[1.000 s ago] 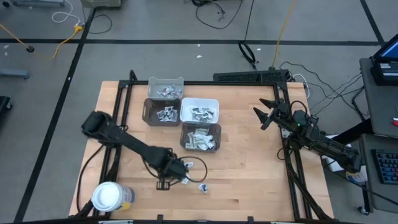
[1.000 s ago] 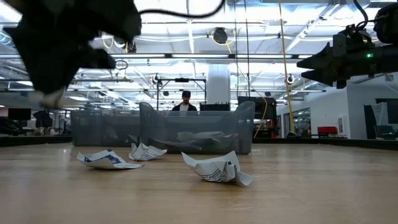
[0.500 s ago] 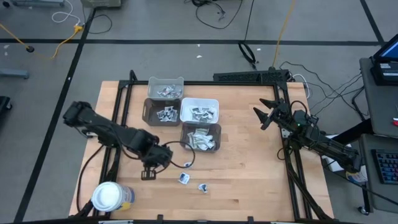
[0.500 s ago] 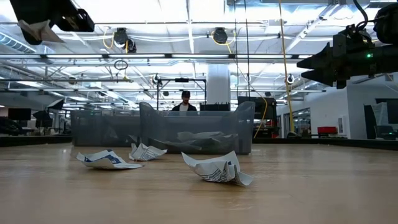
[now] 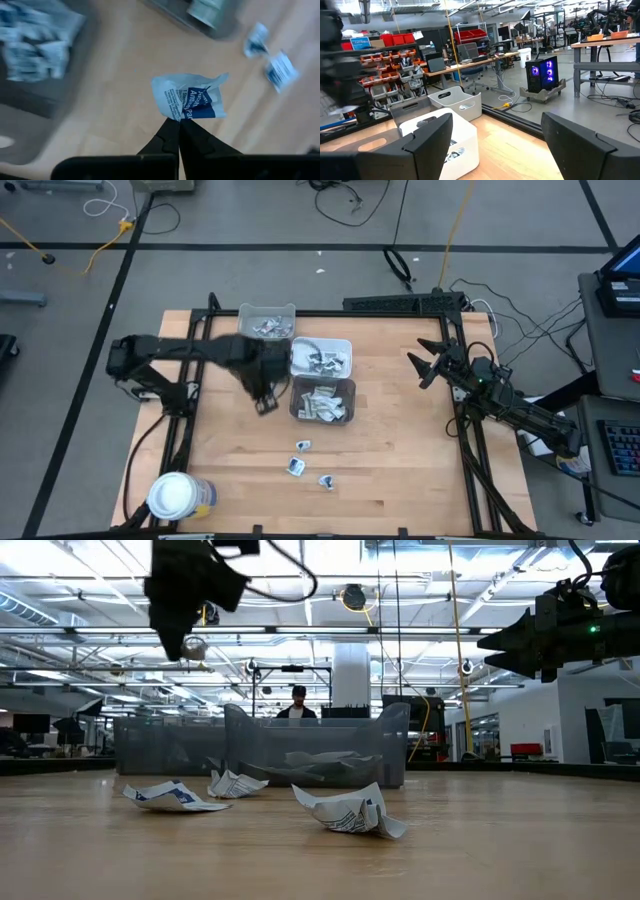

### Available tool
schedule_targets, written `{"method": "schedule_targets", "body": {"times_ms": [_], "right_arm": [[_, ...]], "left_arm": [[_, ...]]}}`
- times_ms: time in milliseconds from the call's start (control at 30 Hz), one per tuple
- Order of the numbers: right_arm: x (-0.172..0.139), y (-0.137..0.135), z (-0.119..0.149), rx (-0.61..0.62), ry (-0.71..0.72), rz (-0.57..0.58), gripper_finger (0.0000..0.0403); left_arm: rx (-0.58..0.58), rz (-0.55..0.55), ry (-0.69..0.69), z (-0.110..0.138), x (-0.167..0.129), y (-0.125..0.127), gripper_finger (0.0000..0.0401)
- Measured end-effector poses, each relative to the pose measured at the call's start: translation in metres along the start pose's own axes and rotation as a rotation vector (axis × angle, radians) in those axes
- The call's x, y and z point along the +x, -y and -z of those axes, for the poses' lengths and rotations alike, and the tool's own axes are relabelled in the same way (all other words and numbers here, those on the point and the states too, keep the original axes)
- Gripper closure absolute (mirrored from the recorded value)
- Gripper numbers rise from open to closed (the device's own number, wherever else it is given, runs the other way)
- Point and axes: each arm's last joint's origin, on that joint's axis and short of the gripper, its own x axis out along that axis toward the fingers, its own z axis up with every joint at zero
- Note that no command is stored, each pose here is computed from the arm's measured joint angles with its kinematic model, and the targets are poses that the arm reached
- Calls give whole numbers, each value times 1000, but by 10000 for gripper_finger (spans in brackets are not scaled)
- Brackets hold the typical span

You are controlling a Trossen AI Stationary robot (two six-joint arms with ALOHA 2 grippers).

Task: Pick & Place First Aid Supplies
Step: Put the blue alcohol pad into the left black bin

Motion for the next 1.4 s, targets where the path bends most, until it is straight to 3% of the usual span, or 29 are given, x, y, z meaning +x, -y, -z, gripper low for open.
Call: {"method": "schedule_targets", "body": {"times_ms": [267, 467, 600, 733, 1200, 1400], "right_arm": [[0, 0, 0, 0, 0, 0, 105], [0, 0, 0, 0, 0, 0, 105], [0, 0, 0, 0, 0, 0, 105], [0, 0, 0, 0, 0, 0, 105], [0, 0, 0, 0, 0, 0, 105], [0, 0, 0, 0, 0, 0, 105]], "left_arm": [[-279, -11, 49, -21, -12, -82, 401], [-501, -20, 82, -20, -21, -138, 401], [-594, -26, 96, -16, -25, -163, 401], [-609, -65, 112, -19, -19, -170, 401], [-616, -113, 40, -41, 58, -167, 401], [-614, -93, 62, -49, 67, -169, 387]]}}
